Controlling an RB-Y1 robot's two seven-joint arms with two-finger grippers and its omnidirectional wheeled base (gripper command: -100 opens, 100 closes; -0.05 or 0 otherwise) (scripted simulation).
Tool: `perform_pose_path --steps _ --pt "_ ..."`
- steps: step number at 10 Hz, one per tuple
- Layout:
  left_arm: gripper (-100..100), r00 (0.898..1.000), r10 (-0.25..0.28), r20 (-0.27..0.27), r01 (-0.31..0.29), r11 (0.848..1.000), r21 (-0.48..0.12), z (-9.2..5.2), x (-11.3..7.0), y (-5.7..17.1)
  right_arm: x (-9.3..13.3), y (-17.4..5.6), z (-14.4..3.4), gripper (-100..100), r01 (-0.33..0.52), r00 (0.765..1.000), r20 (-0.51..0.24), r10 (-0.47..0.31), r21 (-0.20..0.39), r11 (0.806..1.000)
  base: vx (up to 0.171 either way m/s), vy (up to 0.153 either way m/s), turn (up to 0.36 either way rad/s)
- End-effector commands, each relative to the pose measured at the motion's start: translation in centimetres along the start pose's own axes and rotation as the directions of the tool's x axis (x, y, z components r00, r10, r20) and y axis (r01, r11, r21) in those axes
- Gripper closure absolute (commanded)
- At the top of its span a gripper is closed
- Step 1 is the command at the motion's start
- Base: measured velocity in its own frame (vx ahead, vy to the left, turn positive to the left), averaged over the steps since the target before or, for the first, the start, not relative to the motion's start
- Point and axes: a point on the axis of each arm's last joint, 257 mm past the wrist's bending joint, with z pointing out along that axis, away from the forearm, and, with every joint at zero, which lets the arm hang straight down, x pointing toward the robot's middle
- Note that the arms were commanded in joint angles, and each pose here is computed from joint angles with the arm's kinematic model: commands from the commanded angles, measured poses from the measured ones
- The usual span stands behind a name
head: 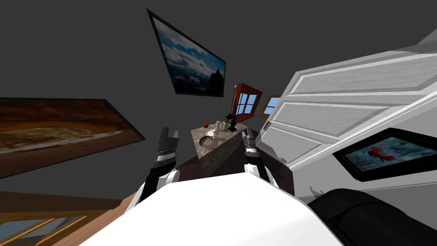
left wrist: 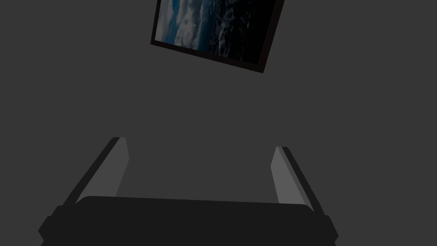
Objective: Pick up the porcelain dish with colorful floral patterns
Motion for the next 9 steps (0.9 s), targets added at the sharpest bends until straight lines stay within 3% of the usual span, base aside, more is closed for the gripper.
perform_pose_path --steps 1,9 --pt "-100 0.999 0.004 -0.037 -0.005 1.0 -0.008 0.3 0.5 0.1 0.0 0.0 0.0 0 0.0 1.0 0.0 0.0 0.0 1.0 -0.017 -0.032 -0.029" --pt "-100 0.994 -0.054 -0.1 0.044 0.994 -0.097 2.4 2.1 1.5 0.0 0.0 0.0 0 0.0 1.0 0.0 0.0 0.0 1.0 -0.026 -0.067 -0.026"
